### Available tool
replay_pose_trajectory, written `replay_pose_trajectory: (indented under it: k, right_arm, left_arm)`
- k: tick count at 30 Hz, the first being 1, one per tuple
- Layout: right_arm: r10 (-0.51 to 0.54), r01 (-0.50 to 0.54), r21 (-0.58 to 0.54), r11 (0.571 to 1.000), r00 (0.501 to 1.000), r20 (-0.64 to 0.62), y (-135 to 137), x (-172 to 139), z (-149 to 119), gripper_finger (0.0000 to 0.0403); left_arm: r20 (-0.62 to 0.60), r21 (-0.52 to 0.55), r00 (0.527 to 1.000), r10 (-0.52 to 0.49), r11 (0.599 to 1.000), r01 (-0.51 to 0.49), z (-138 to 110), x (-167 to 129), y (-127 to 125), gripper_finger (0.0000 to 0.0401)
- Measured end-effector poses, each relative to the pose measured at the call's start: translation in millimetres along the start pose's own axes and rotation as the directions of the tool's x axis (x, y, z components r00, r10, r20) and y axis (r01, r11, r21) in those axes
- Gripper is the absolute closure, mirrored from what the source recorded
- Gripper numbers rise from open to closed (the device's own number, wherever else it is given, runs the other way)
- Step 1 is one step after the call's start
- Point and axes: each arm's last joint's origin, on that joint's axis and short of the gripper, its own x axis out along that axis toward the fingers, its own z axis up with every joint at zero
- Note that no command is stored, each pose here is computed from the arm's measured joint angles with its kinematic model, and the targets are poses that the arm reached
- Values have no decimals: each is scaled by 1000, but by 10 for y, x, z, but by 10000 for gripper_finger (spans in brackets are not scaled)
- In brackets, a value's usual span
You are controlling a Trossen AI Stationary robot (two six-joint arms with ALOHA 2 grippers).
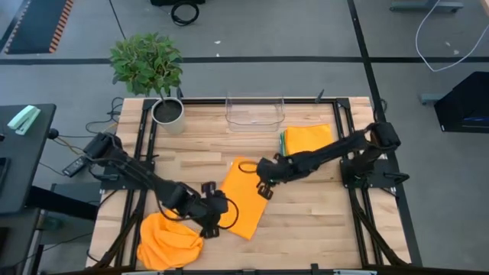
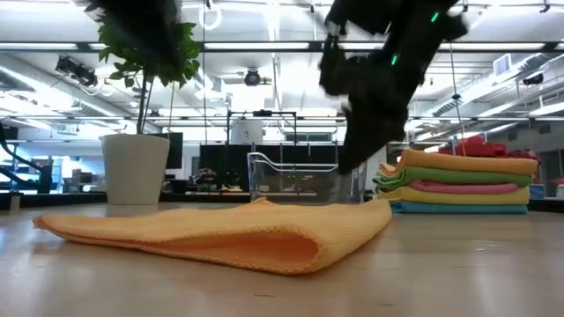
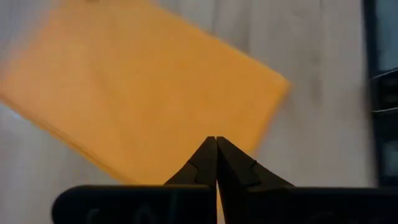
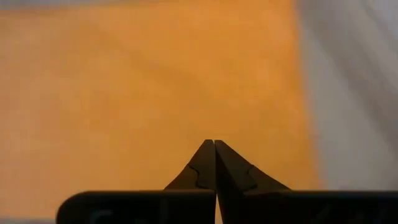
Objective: Fold microfiber towels
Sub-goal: Fold the top orange towel
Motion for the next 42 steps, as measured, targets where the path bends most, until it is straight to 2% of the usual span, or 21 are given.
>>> replay_pose_trajectory:
  k: [3,6,8,12,15,19,22,25,30,32,35,37,39,42]
  right_arm:
    - [84,-85,21,996,995,51,300,-133,-133,400]
    - [169,-175,39,984,978,123,714,-171,-404,400]
    - [224,-236,41,971,955,195,982,-140,-604,400]
    - [296,-330,52,943,899,323,1368,15,-858,400]
    - [285,-316,57,947,908,308,1533,198,-917,400]
    - [306,-330,47,943,913,270,1735,407,-908,400]
    - [258,-273,67,960,950,177,1748,541,-964,400]
    - [253,-263,79,962,961,115,1744,501,-986,400]
    - [247,-247,4,969,969,-12,1705,192,-1021,400]
    - [240,-242,-32,970,970,-47,1672,-1,-993,400]
    - [244,-246,-80,966,969,-32,1625,-278,-905,399]
    - [248,-245,-121,962,969,10,1607,-444,-856,393]
    - [258,-244,-178,953,964,62,1617,-555,-825,384]
    - [245,-207,-321,924,966,83,1653,-569,-903,367]
  left_arm:
    - [-19,187,999,51,981,-46,34,9,88,394]
    - [-48,264,999,-16,964,28,-65,162,159,396]
    - [-78,289,993,-93,951,112,-240,336,215,396]
    - [-77,303,979,-190,931,204,-539,554,304,397]
    - [-116,306,974,-193,926,220,-746,638,387,397]
    - [-161,285,964,-213,925,252,-882,677,441,397]
    - [-173,246,957,-235,930,273,-916,666,410,398]
    - [-156,243,947,-280,919,311,-926,635,306,397]
    - [15,292,902,-432,864,409,-839,564,30,396]
    - [98,341,877,-471,843,415,-773,527,-37,397]
    - [194,454,878,-437,834,314,-637,465,-64,395]
    - [215,522,880,-423,812,263,-570,427,-77,384]
    - [184,578,897,-401,782,231,-572,422,-72,366]
    - [56,660,938,-341,718,222,-716,459,-35,331]
